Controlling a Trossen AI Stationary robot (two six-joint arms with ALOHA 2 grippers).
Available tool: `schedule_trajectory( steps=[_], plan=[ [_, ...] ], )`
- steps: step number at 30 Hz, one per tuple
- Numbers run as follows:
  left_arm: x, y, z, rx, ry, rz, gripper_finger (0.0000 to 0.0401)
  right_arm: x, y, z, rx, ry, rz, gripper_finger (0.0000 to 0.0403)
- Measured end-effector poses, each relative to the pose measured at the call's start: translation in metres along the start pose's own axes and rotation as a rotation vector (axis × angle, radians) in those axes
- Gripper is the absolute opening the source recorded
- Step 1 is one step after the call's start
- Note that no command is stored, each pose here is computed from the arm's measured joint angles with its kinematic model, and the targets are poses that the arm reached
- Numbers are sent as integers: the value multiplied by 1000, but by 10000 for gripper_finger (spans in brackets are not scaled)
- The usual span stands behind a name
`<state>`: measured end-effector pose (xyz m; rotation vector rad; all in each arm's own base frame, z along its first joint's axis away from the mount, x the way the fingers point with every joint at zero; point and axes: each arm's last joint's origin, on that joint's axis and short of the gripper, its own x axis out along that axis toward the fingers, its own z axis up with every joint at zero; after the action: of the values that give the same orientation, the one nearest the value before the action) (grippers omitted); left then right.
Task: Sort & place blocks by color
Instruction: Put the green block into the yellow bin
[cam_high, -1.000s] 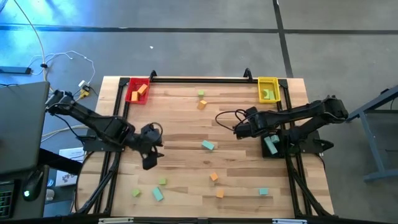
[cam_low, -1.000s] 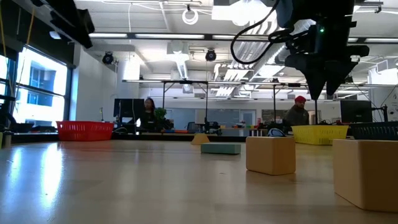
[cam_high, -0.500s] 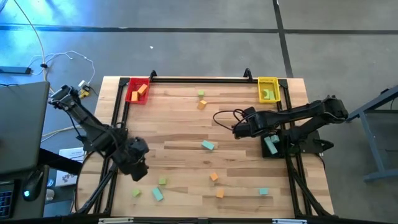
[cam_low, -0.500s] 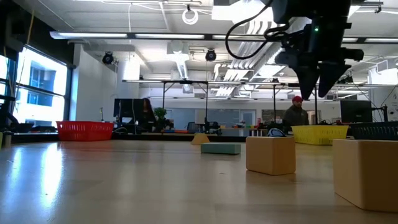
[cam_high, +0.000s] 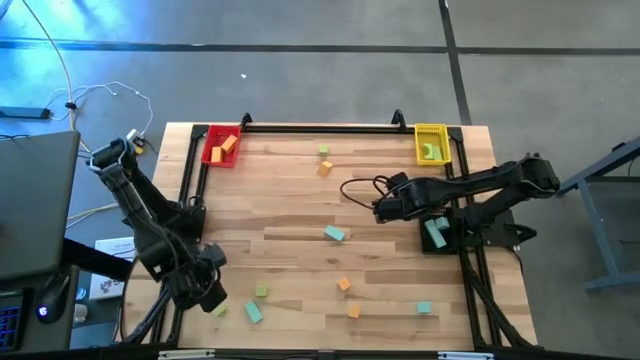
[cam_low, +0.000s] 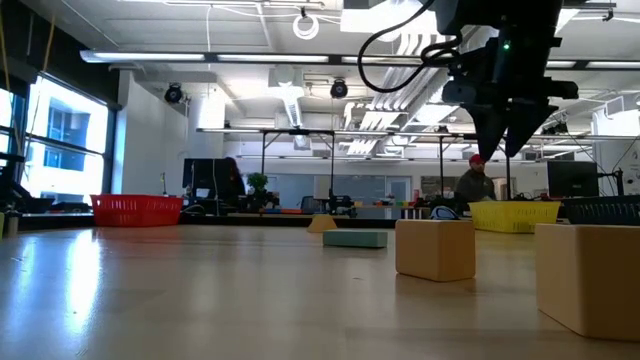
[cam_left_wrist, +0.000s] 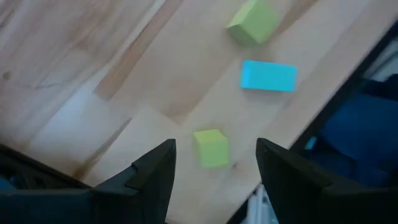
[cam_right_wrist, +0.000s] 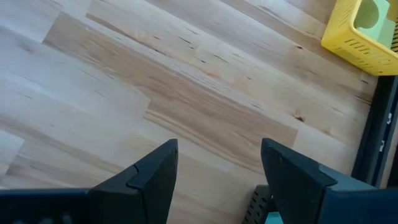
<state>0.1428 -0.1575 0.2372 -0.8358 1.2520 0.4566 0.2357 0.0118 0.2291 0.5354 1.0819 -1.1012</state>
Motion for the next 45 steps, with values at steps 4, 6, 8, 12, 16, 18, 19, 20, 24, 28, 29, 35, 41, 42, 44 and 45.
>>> schedule_trajectory(
  steps=[4, 6, 8, 12, 16, 18, 19, 20, 24, 28, 29, 35, 41, 42, 44, 45],
  plan=[
    [14, -5, -7, -10, 14, 54, 207, 0, 0, 0, -9, 0, 0, 218],
    [21, -7, -11, -14, 32, 73, 207, 0, 0, 0, -21, -2, 4, 218],
    [26, -9, -14, -12, 41, 89, 207, 0, 1, 0, -21, -4, 9, 218],
    [36, -12, -19, -9, 40, 108, 207, 0, 2, 1, -18, -6, 15, 218],
    [44, -17, -25, -2, 53, 88, 207, 0, 2, 1, -18, -6, 15, 218],
    [49, -21, -27, 2, 58, 78, 207, 0, 2, 1, -18, -6, 16, 218],
    [52, -22, -28, 3, 59, 78, 207, 0, 2, 1, -17, -6, 17, 218],
    [54, -22, -29, 3, 58, 81, 207, 0, 2, 1, -17, -7, 17, 218],
    [64, -23, -30, -9, 55, 114, 207, 0, 2, 1, -15, -8, 21, 218],
    [71, -24, -32, -9, 68, 138, 207, 0, 2, 1, -14, -8, 23, 218],
    [72, -24, -33, -11, 77, 136, 207, 0, 2, 1, -14, -7, 23, 218],
    [76, -26, -37, -6, 89, 128, 207, 0, 3, 1, -11, -8, 28, 218],
    [75, -25, -41, -25, 76, 122, 207, 0, 4, 1, -9, -6, 36, 218],
    [75, -25, -42, -27, 67, 120, 207, 0, 4, 1, -8, -5, 37, 218],
    [75, -25, -42, -25, 53, 116, 207, 0, 4, 1, -7, -5, 39, 218],
    [75, -25, -42, -27, 48, 114, 207, 0, 4, 1, -7, -6, 39, 218]
  ],
)
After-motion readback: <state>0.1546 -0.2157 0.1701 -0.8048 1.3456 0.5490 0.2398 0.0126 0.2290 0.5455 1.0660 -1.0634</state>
